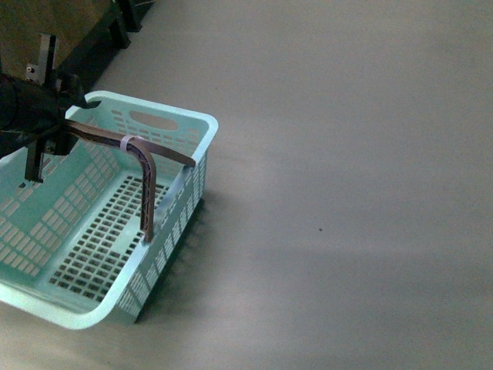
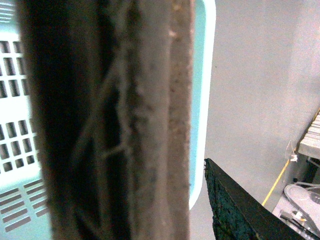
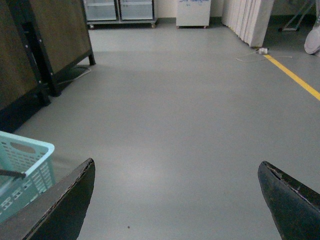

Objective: Pick lemon and mango into basket

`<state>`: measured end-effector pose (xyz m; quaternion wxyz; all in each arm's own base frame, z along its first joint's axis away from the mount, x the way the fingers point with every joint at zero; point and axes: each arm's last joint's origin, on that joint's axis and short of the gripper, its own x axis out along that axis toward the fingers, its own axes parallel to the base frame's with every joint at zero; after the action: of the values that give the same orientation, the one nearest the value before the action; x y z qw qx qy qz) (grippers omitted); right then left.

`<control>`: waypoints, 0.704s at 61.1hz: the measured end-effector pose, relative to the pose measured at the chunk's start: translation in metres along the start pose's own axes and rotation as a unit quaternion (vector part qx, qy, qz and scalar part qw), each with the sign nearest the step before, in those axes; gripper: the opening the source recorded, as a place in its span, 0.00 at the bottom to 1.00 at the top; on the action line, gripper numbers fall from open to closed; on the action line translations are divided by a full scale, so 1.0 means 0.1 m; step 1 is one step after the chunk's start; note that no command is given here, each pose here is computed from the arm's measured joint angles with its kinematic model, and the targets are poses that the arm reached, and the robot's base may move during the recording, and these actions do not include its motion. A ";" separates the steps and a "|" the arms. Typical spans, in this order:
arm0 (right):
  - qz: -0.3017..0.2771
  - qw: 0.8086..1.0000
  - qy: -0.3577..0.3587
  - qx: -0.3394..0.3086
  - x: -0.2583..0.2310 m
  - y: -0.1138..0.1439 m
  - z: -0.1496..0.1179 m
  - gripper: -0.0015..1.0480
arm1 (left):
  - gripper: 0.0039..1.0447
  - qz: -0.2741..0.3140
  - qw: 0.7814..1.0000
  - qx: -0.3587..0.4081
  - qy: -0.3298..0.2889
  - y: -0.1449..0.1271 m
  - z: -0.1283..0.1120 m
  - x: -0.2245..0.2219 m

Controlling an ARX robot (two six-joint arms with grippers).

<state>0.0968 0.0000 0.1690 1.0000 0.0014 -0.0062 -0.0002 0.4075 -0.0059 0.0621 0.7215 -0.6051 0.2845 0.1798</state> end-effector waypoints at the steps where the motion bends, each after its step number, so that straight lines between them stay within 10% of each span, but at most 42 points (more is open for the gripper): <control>1: 0.000 1.000 0.000 0.000 0.00 0.00 0.00 0.92 | 0.28 -0.001 1.000 -0.003 0.000 0.00 -0.01 -0.04; 43: 0.000 1.000 0.000 0.000 0.00 0.00 0.00 0.92 | 0.28 -0.226 0.970 -0.082 -0.040 -1.13 -0.23 -2.92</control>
<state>0.0968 0.0000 0.1690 1.0000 0.0014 -0.0062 -0.0002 0.2456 -0.0264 0.3299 0.7020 -0.7033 0.0959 0.0589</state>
